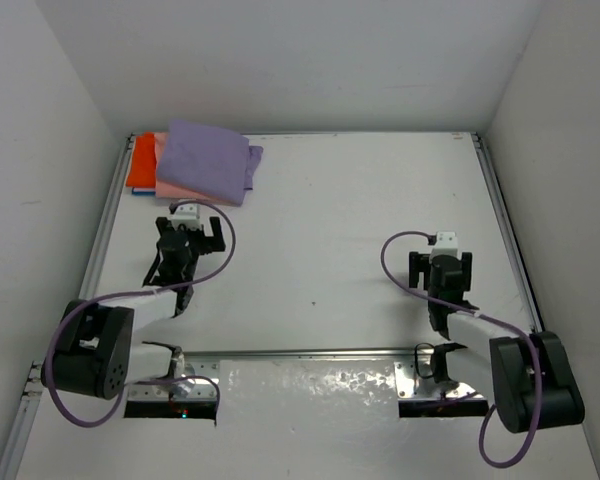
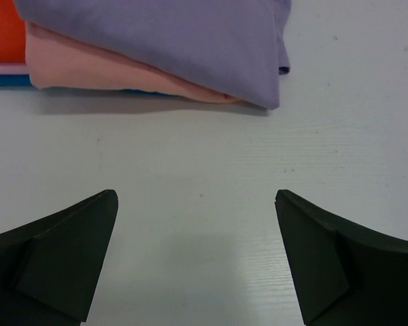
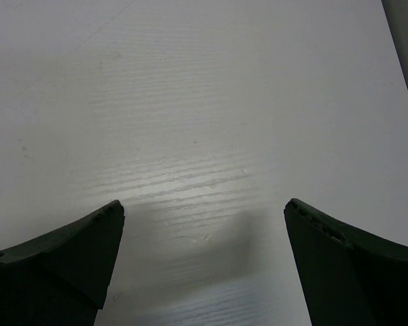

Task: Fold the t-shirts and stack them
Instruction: Put the neatly folded tshirt into the corner of the board with the left arm

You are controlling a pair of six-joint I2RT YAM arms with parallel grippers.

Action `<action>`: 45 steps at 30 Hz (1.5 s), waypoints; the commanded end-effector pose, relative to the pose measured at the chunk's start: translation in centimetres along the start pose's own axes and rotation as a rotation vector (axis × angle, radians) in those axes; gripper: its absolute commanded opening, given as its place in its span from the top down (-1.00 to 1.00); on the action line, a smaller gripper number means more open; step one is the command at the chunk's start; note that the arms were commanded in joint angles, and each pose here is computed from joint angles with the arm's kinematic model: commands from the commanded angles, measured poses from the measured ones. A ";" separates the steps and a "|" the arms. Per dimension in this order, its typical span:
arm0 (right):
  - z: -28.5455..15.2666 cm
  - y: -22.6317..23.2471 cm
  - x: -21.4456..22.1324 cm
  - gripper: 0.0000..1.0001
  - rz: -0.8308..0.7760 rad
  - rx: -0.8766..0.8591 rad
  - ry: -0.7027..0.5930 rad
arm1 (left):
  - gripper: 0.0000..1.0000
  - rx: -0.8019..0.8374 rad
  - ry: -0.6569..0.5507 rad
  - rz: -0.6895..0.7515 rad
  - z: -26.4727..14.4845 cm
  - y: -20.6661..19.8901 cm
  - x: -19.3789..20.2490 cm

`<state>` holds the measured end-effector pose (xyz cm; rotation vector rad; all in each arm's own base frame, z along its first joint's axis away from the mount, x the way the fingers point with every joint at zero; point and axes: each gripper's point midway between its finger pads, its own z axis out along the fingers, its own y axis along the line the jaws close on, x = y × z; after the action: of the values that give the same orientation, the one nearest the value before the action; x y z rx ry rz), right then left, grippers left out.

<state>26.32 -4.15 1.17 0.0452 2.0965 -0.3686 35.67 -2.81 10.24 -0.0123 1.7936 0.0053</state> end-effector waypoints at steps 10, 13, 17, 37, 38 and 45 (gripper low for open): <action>3.2 -0.7 -5.3 -0.98 0.045 0.064 -0.195 | -0.99 -0.050 -0.141 0.021 1.9 3.1 -2.1; 3.5 -0.4 -4.6 -0.98 0.044 0.049 -0.173 | -0.99 -0.079 -0.150 -0.030 2.5 4.8 -2.3; 3.2 0.1 -4.6 -0.98 0.040 0.008 -0.207 | -0.97 -0.059 -0.143 -0.036 3.2 4.8 -1.4; 3.0 0.5 -4.4 -0.98 0.032 -0.022 -0.220 | -0.99 -0.097 -0.234 -0.043 0.7 5.0 -1.2; 3.0 0.4 -4.4 -0.98 0.033 -0.019 -0.221 | -0.99 -0.107 -0.231 -0.042 0.9 5.1 -1.2; 3.0 0.5 -4.5 -0.98 0.035 -0.020 -0.227 | -0.99 -0.157 -0.209 -0.019 1.1 4.8 -0.9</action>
<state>30.54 -4.14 2.17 0.0230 1.9300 -0.3310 36.13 1.72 8.78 -0.1164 1.6555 0.1059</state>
